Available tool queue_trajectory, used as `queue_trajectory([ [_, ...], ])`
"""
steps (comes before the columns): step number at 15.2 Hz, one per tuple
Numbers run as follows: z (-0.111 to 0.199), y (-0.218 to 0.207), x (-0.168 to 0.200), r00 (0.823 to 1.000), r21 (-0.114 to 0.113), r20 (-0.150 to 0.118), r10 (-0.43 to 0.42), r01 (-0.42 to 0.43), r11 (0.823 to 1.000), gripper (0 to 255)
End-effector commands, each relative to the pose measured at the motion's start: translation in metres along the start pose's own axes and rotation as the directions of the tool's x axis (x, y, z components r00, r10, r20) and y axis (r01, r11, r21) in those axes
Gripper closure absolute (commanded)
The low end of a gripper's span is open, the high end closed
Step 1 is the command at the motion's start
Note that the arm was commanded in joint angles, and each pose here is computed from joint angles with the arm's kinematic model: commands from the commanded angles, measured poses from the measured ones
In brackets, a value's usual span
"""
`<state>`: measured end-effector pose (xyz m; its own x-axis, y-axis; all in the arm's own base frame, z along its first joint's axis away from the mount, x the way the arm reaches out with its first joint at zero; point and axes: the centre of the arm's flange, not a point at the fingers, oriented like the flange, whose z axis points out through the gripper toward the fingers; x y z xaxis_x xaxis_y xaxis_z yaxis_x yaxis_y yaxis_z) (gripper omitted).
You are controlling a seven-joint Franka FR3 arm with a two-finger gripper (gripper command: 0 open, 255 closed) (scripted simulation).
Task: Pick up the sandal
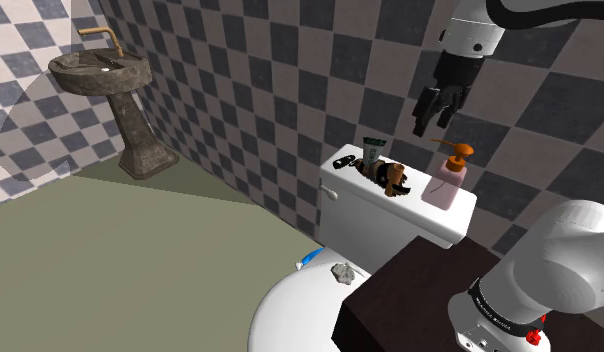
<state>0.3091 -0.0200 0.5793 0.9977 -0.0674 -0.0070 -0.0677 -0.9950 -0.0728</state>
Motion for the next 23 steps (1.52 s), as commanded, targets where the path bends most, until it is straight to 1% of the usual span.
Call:
queue_trajectory([
  [1,0.0,0.0,0.0,1.0,0.0,0.0,0.0,0.0,1.0,0],
  [20,0.224,0.08,0.052,0.994,-0.072,-0.099,0.035,-0.042,0.997,0],
  [23,0.238,0.082,0.053,0.994,-0.073,-0.1,0.035,-0.043,0.996,0],
])
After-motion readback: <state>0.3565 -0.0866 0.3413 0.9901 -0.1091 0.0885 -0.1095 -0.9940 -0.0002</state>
